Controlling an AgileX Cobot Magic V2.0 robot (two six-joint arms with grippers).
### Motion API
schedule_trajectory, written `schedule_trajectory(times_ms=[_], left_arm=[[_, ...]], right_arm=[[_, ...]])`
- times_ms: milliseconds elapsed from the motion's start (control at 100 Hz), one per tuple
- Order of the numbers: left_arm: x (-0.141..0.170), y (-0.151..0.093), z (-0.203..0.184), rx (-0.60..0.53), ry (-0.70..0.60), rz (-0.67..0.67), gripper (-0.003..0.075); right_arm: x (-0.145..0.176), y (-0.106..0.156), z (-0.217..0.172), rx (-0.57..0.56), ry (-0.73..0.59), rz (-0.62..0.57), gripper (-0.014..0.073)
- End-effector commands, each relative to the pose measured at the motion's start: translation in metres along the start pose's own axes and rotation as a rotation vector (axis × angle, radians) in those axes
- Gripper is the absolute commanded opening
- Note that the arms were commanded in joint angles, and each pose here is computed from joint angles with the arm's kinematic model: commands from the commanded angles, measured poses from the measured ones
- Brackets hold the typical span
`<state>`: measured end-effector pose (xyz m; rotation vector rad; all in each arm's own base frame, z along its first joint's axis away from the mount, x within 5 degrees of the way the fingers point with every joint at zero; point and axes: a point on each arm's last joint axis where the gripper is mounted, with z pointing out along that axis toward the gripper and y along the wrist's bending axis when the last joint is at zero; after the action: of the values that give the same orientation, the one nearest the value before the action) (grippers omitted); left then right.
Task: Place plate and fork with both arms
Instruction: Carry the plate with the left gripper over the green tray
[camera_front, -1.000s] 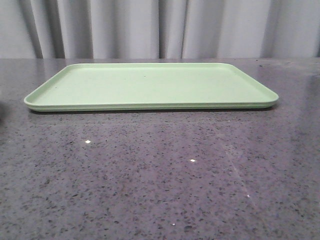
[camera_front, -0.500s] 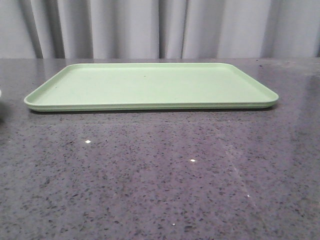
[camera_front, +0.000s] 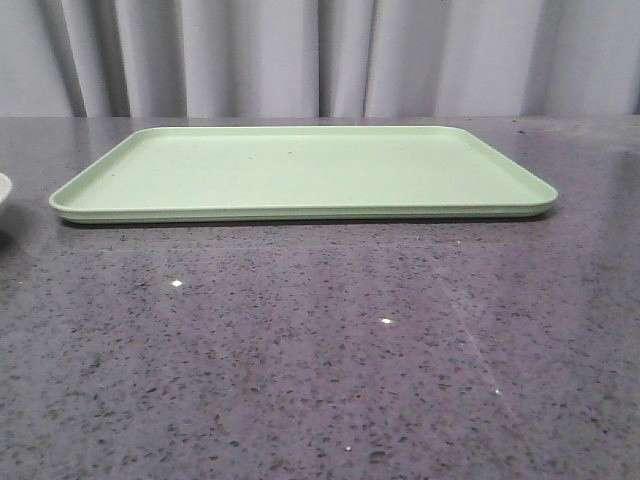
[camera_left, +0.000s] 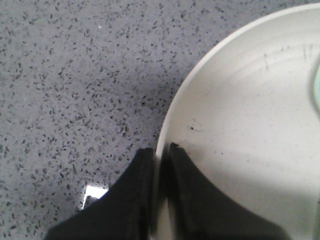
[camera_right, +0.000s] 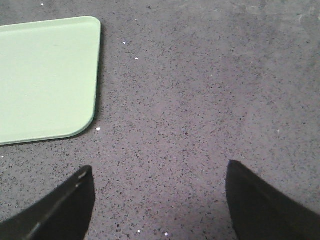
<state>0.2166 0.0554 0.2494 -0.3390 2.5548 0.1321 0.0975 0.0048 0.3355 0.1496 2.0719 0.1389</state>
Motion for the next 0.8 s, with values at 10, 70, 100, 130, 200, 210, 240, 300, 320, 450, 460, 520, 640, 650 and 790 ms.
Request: schedule_trajectory(times_ms=[10, 70, 100, 130, 200, 210, 240, 300, 320, 450, 460, 520, 640, 650, 790], left_arm=[[-0.004, 0.000, -0.007, -0.001, -0.019, 0.000, -0.0020], [-0.004, 0.001, -0.007, 0.009, -0.011, -0.021, -0.0020], [-0.004, 0.001, -0.008, 0.015, -0.013, -0.039, -0.0020], [-0.004, 0.002, -0.009, 0.018, -0.019, -0.054, -0.0020], [-0.007, 0.006, -0.014, 0.012, -0.061, -0.077, -0.0020], [-0.007, 0.008, -0.015, 0.007, -0.068, -0.084, -0.0020], [-0.008, 0.010, -0.018, 0.010, -0.082, -0.101, -0.0020], [-0.012, 0.015, -0.025, 0.009, -0.101, -0.137, -0.0020], [-0.014, 0.016, -0.028, 0.009, -0.107, -0.143, -0.0020], [-0.027, 0.017, -0.046, 0.031, -0.148, -0.171, -0.0020], [-0.028, 0.017, -0.047, 0.033, -0.150, -0.172, -0.0020], [-0.036, 0.016, -0.056, 0.055, -0.187, -0.179, -0.0020], [-0.052, 0.012, -0.075, 0.118, -0.262, -0.212, -0.0020], [-0.053, 0.011, -0.076, 0.122, -0.267, -0.210, -0.0020], [-0.067, 0.000, -0.092, 0.228, -0.336, -0.211, -0.0020]], right_arm=[[-0.015, 0.003, -0.005, -0.017, -0.086, -0.006, 0.0549], [-0.015, 0.003, -0.005, -0.017, -0.086, -0.006, 0.0549], [-0.015, 0.003, -0.005, -0.017, -0.085, -0.006, 0.0549], [-0.015, 0.003, -0.005, -0.016, -0.083, -0.006, 0.0549], [-0.014, 0.003, -0.005, -0.015, -0.075, -0.006, 0.0549], [-0.014, 0.003, -0.005, -0.014, -0.074, -0.006, 0.0549], [-0.014, 0.003, -0.005, -0.013, -0.071, -0.006, 0.0549], [-0.013, 0.002, -0.005, -0.012, -0.067, -0.006, 0.0549], [-0.013, 0.002, -0.005, -0.012, -0.067, -0.006, 0.0549], [-0.013, 0.002, -0.005, -0.012, -0.067, -0.006, 0.0549], [-0.013, 0.002, -0.005, -0.012, -0.067, -0.006, 0.0549], [-0.013, 0.002, -0.005, -0.013, -0.068, -0.006, 0.0549], [-0.013, 0.002, -0.005, -0.013, -0.068, -0.006, 0.0549], [-0.013, 0.002, -0.005, -0.013, -0.068, -0.006, 0.0549], [-0.013, 0.003, -0.005, -0.013, -0.069, -0.006, 0.0549]])
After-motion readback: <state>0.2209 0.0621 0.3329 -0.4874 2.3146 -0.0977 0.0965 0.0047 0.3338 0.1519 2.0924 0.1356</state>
